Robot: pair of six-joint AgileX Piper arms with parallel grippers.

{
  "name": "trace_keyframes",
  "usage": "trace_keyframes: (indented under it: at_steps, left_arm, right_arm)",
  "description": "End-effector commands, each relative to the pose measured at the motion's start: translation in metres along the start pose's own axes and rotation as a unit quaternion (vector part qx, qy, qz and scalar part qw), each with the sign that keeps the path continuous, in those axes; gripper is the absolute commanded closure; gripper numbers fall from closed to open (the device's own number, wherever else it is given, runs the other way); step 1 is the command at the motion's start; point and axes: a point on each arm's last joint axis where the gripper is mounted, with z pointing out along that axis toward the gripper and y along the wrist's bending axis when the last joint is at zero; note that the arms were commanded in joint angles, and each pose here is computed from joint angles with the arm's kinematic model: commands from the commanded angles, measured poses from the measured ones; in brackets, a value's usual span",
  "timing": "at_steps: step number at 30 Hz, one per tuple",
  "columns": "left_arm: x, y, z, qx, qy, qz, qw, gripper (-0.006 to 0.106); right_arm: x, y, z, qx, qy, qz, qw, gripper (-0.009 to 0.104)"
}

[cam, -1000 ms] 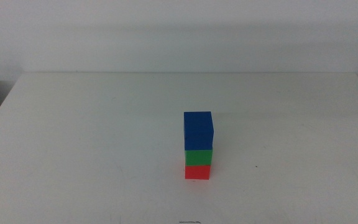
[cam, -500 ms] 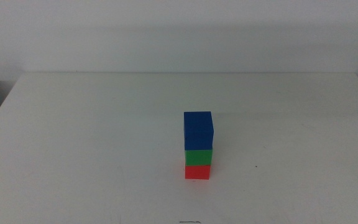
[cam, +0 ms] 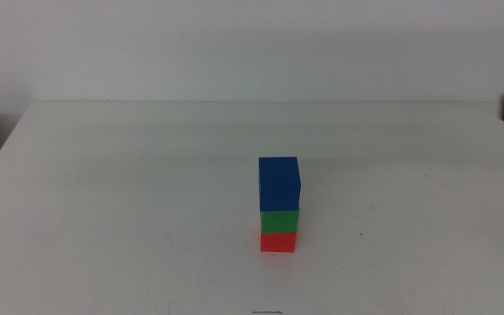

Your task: Stack red cubes first, then green, then blue cubes in a specific spot.

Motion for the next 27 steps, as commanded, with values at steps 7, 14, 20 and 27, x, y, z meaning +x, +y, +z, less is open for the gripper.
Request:
trace_keyframes:
  at_steps: [7,14,20,27]
  left_arm:
    - [0.071,0.011,-0.026,0.008,-0.041,0.002,0.999,0.007]
    - [0.123,0.018,-0.033,0.015,-0.059,-0.008,0.998,0.007]
    - [0.151,0.022,-0.029,0.023,-0.089,-0.014,0.996,0.007]
    - [0.175,0.025,-0.021,0.02,-0.074,-0.013,0.997,0.007]
  right_arm:
    - [0.072,-0.031,-0.047,0.07,-0.186,0.013,0.98,0.02]
    - [0.153,-0.039,-0.044,0.086,-0.201,0.006,0.976,0.02]
    - [0.196,-0.044,-0.029,0.088,-0.179,0.009,0.98,0.02]
    - [0.223,-0.047,-0.022,0.089,-0.172,0.011,0.981,0.02]
